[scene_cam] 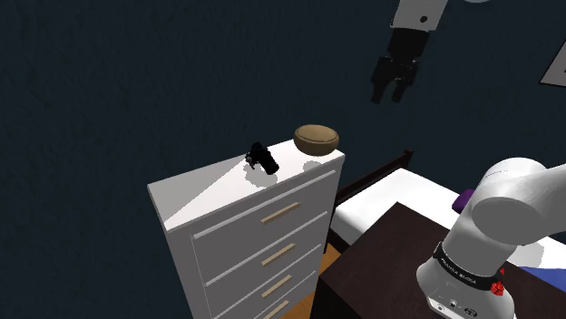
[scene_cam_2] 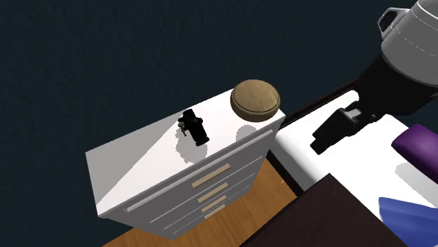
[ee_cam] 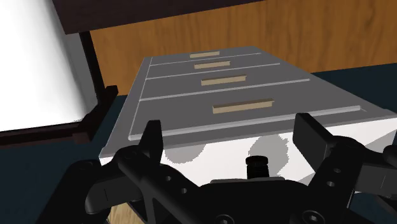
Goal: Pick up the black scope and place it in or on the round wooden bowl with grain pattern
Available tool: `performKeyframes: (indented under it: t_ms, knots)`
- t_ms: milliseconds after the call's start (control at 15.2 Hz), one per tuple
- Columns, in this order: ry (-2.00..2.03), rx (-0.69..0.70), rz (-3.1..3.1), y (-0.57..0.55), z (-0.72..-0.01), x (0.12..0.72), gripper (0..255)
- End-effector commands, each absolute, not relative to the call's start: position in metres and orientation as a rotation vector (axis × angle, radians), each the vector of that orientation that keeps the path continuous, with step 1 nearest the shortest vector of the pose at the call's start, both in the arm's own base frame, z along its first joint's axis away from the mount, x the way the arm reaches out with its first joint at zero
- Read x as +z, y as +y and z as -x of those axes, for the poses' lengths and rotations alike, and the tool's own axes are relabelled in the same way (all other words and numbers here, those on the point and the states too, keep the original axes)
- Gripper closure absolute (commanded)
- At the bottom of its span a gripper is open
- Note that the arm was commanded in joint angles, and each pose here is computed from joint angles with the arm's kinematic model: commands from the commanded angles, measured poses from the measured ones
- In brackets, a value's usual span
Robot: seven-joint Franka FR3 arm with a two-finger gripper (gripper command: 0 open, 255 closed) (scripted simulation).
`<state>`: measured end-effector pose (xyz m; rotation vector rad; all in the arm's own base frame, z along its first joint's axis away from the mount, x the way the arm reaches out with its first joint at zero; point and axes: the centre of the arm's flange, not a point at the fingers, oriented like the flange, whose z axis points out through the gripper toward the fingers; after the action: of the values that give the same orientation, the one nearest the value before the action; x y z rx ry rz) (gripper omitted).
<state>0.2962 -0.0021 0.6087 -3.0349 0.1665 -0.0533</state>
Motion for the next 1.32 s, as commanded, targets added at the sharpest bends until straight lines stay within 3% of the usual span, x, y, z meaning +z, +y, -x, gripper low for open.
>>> performKeyframes:
  t_ms: [0, 1254]
  knots:
    - [0.166, -0.053, 3.035, -0.002, -0.296, 0.609, 0]
    - [0.183, -0.021, 3.027, 0.052, -0.507, 0.480, 0]
